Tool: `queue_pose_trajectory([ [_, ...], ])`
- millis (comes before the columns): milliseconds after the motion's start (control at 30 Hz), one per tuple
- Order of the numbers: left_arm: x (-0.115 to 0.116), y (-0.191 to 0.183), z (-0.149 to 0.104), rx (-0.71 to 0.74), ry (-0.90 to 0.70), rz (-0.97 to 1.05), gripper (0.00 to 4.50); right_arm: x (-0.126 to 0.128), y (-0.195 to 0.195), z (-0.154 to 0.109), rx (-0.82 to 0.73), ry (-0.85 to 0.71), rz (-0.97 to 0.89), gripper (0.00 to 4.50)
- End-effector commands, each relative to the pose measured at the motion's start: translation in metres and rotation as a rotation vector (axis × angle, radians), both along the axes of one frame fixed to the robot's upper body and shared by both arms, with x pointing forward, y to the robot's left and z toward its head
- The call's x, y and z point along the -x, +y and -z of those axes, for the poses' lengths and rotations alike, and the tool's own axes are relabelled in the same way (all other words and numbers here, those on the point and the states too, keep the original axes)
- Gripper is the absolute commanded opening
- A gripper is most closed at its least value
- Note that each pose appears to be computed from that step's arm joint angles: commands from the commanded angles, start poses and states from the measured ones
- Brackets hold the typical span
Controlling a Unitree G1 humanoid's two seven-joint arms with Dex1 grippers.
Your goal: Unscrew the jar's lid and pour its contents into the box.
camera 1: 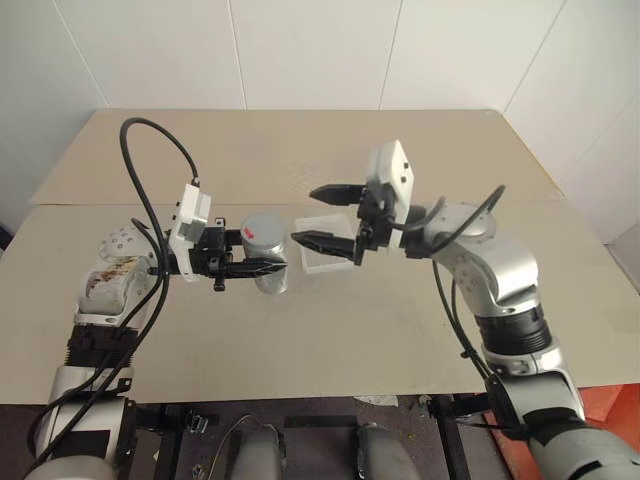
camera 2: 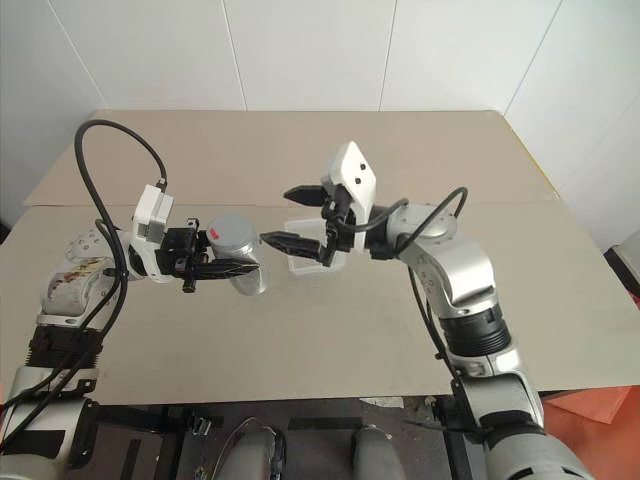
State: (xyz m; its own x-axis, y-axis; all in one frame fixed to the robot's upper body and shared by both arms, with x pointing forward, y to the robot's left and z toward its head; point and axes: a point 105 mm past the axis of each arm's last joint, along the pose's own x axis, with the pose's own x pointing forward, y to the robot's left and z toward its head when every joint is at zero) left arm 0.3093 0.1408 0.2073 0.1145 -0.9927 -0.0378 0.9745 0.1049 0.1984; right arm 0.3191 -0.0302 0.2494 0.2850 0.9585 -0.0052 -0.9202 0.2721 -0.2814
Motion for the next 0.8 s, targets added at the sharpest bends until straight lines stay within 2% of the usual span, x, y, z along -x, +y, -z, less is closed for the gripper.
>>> queue_pose_trajectory([
  [33, 0.004, 0.0, -0.011, 0.003, -0.052, 0.013, 1.92, 0.014, -0.002, -0.01, -0.006, -0.067, -0.04, 4.47],
  [133, 0.003, -0.001, -0.01, 0.005, -0.053, 0.009, 1.92, 0.022, -0.001, -0.009, 0.007, -0.074, -0.073, 4.47],
  [367, -0.002, -0.008, -0.008, 0.013, -0.055, 0.009, 1.92, 0.04, 0.018, -0.024, -0.022, -0.088, -0.129, 4.47],
  [800, -0.002, -0.011, -0.01, 0.014, -0.064, 0.022, 1.92, 0.034, 0.053, -0.022, 0.003, -0.058, -0.095, 4.47],
])
